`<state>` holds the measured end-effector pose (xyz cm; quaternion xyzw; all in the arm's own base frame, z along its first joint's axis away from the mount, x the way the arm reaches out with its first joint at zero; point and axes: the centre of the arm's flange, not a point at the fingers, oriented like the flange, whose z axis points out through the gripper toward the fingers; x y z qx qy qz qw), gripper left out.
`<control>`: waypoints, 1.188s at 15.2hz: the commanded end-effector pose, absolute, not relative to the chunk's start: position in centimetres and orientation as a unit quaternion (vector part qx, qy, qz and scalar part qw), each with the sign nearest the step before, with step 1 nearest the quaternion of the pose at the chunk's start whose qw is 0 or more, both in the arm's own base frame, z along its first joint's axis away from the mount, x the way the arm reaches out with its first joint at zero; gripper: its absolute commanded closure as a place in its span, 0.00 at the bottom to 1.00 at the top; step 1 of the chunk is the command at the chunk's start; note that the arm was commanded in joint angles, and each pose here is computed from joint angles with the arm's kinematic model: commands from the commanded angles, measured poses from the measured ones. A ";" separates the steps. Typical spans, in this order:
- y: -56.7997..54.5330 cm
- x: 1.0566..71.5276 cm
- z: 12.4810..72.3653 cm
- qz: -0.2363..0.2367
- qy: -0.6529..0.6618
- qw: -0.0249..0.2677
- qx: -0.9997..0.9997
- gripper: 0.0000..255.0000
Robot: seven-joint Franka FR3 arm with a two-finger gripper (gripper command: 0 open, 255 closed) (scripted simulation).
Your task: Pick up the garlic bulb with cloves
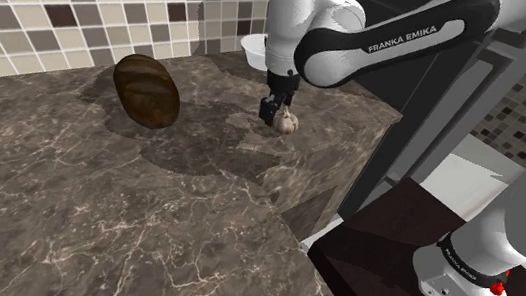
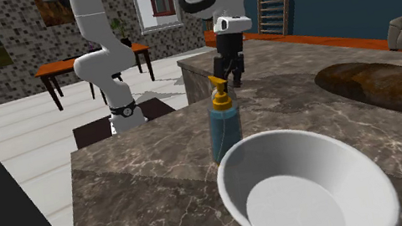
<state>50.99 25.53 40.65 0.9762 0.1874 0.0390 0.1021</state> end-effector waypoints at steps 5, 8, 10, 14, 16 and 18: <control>25.4 51.0 38.8 0.039 0.187 0.102 0.976 1.00; 25.4 51.0 38.8 0.039 0.187 0.102 0.976 1.00; 25.4 51.0 38.8 0.039 0.187 0.102 0.976 1.00; 25.5 51.0 38.8 0.039 0.187 0.102 0.976 1.00; 25.5 51.0 39.9 0.039 0.187 0.102 0.976 1.00; 25.5 51.0 41.0 0.039 0.187 0.102 0.976 1.00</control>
